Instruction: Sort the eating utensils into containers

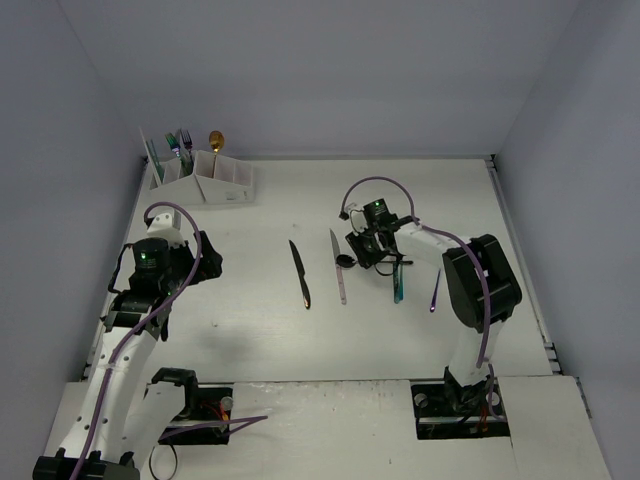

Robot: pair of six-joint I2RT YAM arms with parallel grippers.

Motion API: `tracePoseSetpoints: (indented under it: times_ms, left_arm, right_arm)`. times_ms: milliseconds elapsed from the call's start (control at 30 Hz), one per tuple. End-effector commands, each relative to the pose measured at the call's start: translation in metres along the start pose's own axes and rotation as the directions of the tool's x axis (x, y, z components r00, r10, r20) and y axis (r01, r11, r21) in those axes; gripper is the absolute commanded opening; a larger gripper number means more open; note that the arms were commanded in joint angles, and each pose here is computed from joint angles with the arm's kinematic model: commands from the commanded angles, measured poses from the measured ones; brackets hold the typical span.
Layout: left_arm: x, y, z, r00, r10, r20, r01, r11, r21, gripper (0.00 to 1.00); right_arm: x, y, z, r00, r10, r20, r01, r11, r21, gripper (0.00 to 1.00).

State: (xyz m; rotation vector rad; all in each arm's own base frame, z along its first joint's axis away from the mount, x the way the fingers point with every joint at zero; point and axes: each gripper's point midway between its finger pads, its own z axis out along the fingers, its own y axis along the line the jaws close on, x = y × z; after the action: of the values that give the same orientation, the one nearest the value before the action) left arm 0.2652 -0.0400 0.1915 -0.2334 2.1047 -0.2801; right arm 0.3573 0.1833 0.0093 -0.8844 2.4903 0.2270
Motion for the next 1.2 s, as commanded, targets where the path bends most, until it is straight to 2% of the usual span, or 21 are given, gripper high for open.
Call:
tracePoseSetpoints:
  times_ms: [0,333,633,833,1000,1167]
  left_arm:
    - [-0.017,-0.005,-0.003,0.998,-0.011,0.054,0.01,1.0,0.011,0.87]
    - [-0.015,-0.005,-0.001,0.999,-0.013,0.044,0.012,1.0,0.011,0.87]
    - [-0.019,-0.012,-0.001,0.998,-0.014,0.057,0.011,0.999,0.051,0.87]
    - [-0.026,-0.04,-0.003,0.996,-0.048,0.072,0.034,0.981,0.191,0.87]
    - [-0.051,-0.087,-0.027,0.979,-0.148,0.141,0.079,0.911,0.404,0.87]
    - [-0.07,-0.131,-0.054,0.964,-0.142,0.226,0.005,0.856,0.517,0.87]
  right_arm:
    - [0.009,0.004,-0.011,0.999,0.005,-0.042,-0.003,0.999,0.032,0.23]
    - [-0.019,0.009,-0.022,1.0,-0.011,0.014,0.01,0.995,0.097,0.02]
    - [-0.06,0.006,-0.056,0.99,-0.033,0.135,0.011,0.987,0.163,0.0]
    - [-0.098,0.024,-0.097,0.964,-0.047,0.263,0.002,0.985,0.171,0.0]
    - [-0.129,0.072,-0.132,0.922,-0.055,0.383,0.016,0.994,0.105,0.0]
    - [-0.151,0.118,-0.165,0.878,-0.077,0.472,0.058,0.997,0.055,0.0]
